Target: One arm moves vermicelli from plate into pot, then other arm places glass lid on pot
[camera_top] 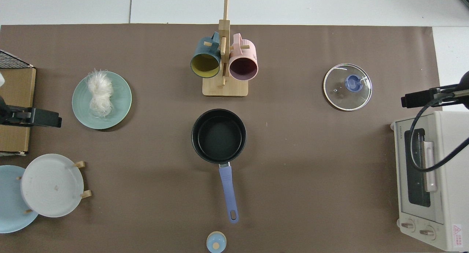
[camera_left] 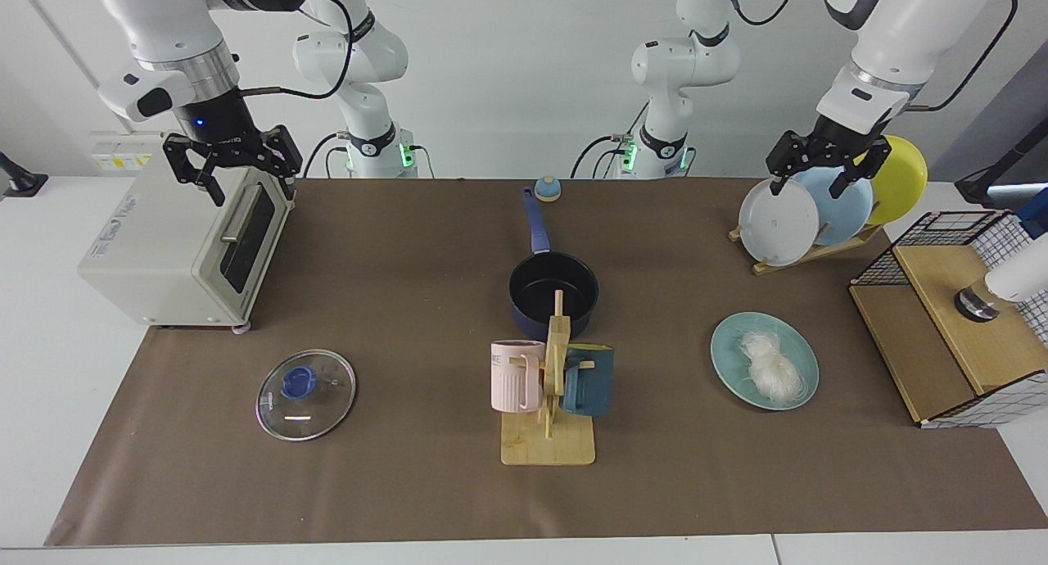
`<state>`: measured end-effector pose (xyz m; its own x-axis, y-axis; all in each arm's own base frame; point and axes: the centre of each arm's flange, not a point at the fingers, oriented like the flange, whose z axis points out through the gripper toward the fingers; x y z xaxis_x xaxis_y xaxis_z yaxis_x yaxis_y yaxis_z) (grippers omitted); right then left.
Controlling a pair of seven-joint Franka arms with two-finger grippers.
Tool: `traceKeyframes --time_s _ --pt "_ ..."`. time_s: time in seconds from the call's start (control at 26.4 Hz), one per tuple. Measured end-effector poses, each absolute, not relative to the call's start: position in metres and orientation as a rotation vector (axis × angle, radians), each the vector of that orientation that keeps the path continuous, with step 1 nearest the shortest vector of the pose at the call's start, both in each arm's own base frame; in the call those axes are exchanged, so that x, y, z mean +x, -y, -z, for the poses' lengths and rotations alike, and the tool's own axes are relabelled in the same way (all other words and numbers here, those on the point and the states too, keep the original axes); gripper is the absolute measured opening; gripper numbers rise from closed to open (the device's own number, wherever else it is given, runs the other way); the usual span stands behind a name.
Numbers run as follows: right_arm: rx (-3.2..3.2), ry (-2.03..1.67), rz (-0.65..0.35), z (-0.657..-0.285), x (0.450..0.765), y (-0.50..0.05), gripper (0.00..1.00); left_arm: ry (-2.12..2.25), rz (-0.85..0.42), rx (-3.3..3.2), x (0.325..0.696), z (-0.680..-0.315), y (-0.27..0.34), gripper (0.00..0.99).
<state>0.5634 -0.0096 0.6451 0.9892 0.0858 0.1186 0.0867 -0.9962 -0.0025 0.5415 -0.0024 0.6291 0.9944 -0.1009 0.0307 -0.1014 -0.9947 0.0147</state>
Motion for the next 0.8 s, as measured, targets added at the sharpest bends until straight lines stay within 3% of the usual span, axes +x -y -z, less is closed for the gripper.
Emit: traceKeyframes --time_s 0.8 --pt "-3.127 0.113 0.191 -0.6469 0.5624 0.0177 1.0 0.097 -0.07 3.123 0.5445 -0.6281 -0.0026 0.991"
